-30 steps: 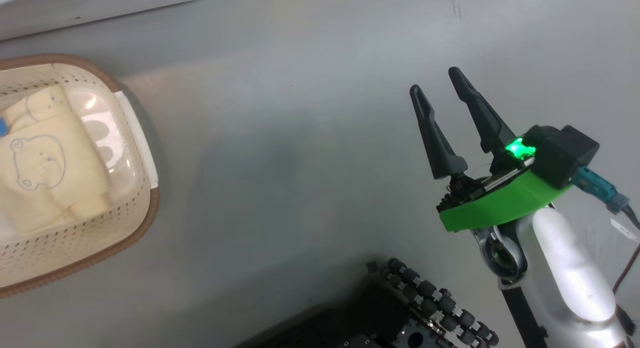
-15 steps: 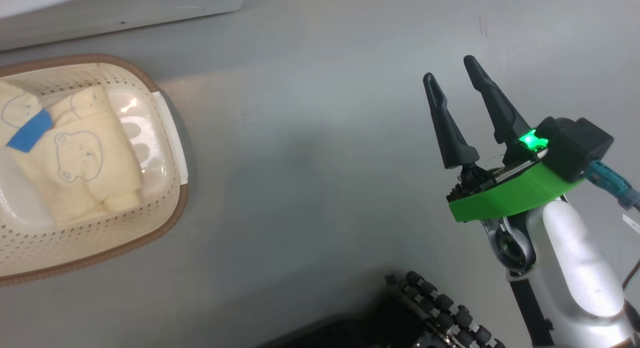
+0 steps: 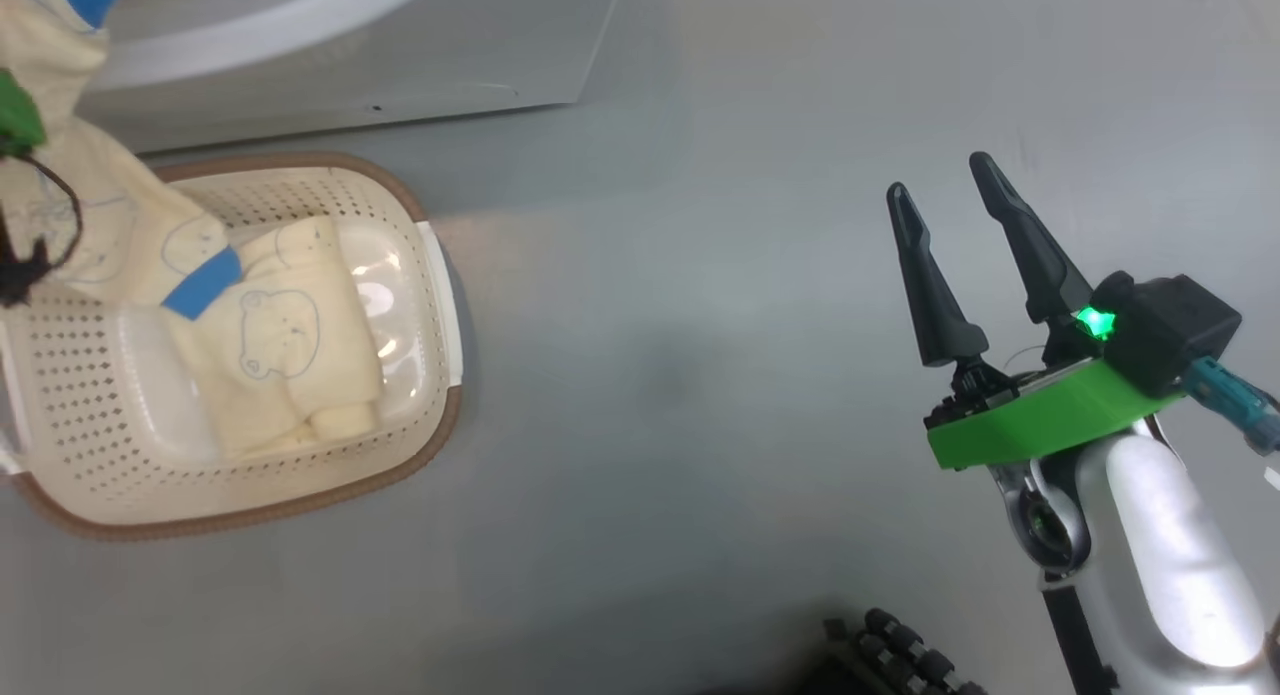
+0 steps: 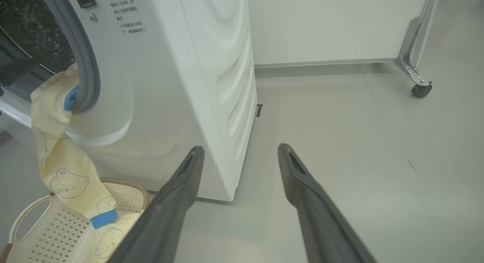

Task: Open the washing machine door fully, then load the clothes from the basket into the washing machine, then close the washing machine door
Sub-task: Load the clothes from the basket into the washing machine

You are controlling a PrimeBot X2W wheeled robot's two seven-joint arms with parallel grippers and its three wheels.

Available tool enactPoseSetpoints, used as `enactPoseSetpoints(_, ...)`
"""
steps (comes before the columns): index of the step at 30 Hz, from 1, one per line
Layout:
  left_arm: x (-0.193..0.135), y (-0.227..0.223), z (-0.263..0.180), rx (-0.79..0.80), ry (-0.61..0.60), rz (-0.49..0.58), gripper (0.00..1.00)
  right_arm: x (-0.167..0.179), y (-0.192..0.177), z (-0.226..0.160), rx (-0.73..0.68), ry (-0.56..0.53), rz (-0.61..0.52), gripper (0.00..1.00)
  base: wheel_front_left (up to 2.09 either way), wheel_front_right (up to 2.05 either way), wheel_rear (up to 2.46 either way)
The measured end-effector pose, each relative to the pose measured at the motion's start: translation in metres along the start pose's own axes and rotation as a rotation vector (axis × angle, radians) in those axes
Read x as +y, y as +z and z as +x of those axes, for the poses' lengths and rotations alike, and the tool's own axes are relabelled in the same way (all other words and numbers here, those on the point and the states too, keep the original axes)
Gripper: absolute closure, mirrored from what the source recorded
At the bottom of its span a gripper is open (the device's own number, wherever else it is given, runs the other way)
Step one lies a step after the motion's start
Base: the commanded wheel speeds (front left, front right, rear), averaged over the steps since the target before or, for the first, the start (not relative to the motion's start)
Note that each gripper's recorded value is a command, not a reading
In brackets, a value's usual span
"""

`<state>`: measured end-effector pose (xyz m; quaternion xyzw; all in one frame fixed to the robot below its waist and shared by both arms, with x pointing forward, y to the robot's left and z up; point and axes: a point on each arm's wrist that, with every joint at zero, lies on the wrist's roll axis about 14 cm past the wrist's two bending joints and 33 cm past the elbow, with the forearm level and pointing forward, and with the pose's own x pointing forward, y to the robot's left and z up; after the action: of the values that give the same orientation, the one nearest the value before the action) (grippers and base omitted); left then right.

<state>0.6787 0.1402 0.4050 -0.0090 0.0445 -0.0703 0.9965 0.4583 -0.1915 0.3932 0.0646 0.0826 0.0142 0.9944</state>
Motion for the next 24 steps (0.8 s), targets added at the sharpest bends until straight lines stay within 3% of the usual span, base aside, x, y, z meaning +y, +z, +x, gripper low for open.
enactPoseSetpoints(10,-0.016,0.019,-0.081,-0.050,-0.014,-0.036,0.00,0.020,0.024,-0.006,-0.054,0.057,-0.045,0.00,0.00,0.00,0.00)
enactPoseSetpoints(24,-0.045,0.015,-0.176,0.020,-0.078,-0.079,0.00,0.031,0.040,-0.031,-0.084,0.073,-0.070,0.00,0.00,0.00,0.00)
